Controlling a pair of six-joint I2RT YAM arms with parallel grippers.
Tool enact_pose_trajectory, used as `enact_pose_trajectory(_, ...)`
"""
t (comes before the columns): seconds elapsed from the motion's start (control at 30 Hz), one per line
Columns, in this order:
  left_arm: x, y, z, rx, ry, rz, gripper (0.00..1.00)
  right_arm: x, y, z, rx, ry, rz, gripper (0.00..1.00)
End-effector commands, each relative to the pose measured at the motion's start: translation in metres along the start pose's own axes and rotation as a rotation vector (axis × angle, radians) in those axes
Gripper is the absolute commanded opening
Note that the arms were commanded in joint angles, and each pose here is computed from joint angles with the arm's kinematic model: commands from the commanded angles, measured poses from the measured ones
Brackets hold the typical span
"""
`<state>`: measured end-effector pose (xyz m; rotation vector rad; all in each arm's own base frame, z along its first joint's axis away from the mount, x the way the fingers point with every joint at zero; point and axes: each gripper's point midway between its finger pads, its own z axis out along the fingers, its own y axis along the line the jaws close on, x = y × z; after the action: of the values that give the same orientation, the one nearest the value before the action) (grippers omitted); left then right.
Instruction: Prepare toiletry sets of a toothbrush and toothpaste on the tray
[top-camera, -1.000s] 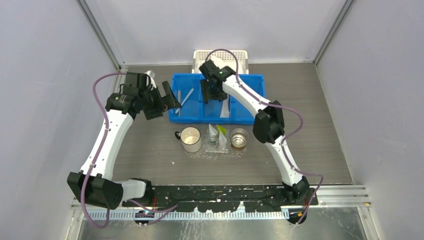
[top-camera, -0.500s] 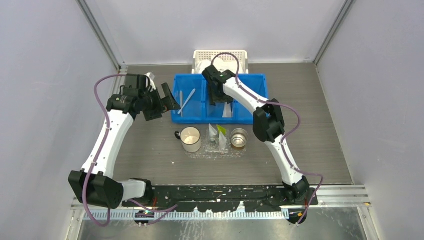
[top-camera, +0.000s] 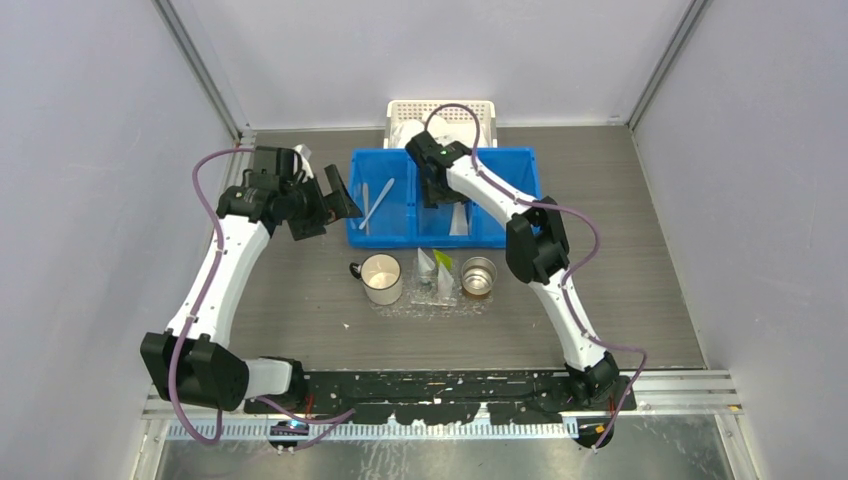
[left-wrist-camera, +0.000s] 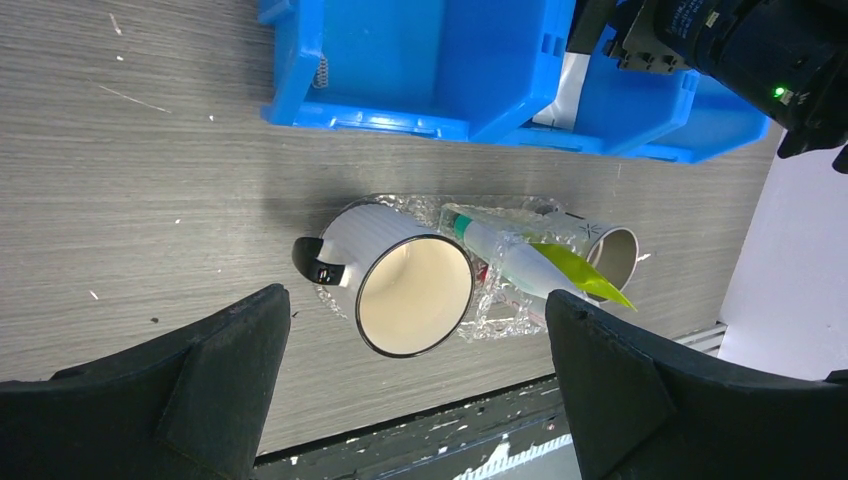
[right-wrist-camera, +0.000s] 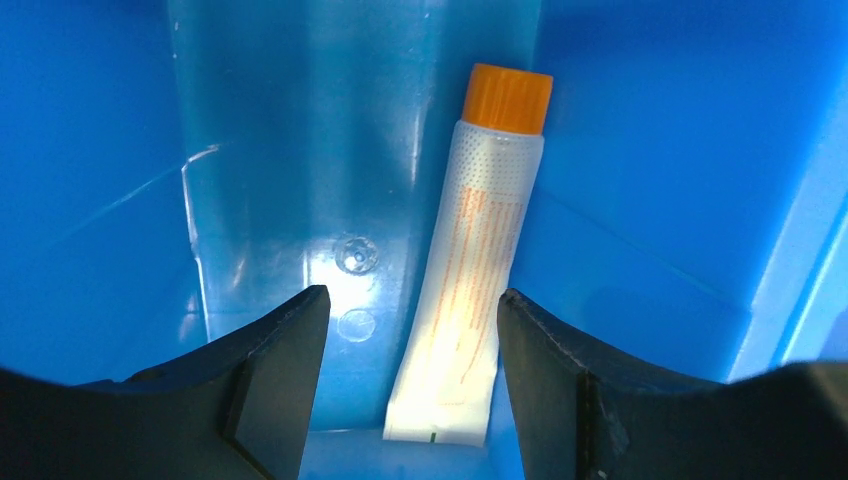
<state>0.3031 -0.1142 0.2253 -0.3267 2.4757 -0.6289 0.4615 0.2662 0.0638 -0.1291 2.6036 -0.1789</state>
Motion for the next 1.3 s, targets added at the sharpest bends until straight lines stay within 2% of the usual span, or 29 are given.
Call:
enact_pose_trajectory(0.0,-0.009,-0.004,0.0,0.03,-0.034,0.027,1.0,-0.018,-0.015,-0.003,0.115,-0.088,-0.025,0.68)
enact_pose_trajectory(0.2,-0.008,-0.003,0.001,0.033,-0.026,0.026,1.0,-0.021,-0.022,0.002,0.195,-0.152,-0.008,0.68)
enact_pose_trajectory(0.3,-0.008,-0.002,-0.001,0.033,-0.028,0.029,1.0,-0.02,-0.022,0.007,0.213,-0.169,0.009,0.65)
enact_pose_trajectory(0.5,-0.008,0.0,-0.005,0.033,-0.029,0.03,1.0,-0.012,-0.02,0.019,0.242,-0.155,0.019,0.61)
enact_pose_trajectory(0.6,-0.009,0.0,-0.007,0.035,-0.033,0.03,1.0,-0.009,-0.02,0.023,0.251,-0.149,0.028,0.52)
enact_pose_trajectory(0.87,-0.009,0.003,-0.007,0.031,-0.034,0.024,1.0,0.007,-0.013,0.041,0.237,-0.099,0.028,0.51)
enact_pose_trajectory(0.97,-0.01,0.004,-0.008,0.028,-0.034,0.024,1.0,0.014,-0.007,0.048,0.205,-0.075,0.036,0.41)
enact_pose_trajectory(1.07,-0.01,0.005,-0.008,0.027,-0.034,0.024,1.0,0.011,-0.006,0.045,0.188,-0.084,0.041,0.32)
enact_pose_trajectory(1.27,-0.009,0.002,-0.006,0.052,-0.022,0.006,1.0,-0.021,-0.008,0.017,0.138,-0.166,0.053,0.31)
